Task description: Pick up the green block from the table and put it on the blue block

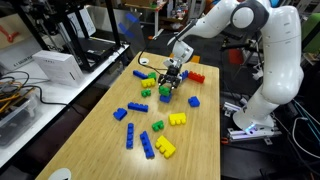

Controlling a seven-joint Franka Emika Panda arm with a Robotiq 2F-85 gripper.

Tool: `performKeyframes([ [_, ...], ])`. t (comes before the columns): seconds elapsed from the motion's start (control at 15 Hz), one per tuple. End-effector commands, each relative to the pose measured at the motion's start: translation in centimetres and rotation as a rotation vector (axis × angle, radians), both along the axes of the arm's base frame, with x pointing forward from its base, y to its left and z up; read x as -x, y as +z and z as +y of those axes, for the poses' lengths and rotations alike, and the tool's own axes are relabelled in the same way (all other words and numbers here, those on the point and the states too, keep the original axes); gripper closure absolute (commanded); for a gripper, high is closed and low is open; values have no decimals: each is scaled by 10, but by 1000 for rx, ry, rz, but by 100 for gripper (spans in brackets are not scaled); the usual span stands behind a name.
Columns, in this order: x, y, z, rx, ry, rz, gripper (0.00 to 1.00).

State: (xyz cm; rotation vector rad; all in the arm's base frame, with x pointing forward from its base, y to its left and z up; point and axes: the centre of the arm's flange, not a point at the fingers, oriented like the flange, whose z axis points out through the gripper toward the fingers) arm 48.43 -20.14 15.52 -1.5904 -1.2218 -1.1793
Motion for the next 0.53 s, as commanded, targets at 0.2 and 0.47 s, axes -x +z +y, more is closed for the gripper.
performKeyframes([
  [0.2, 7, -19, 2, 28, 21, -14, 55],
  [0.47, 13, -28, -4, 36, 11, -10, 55],
])
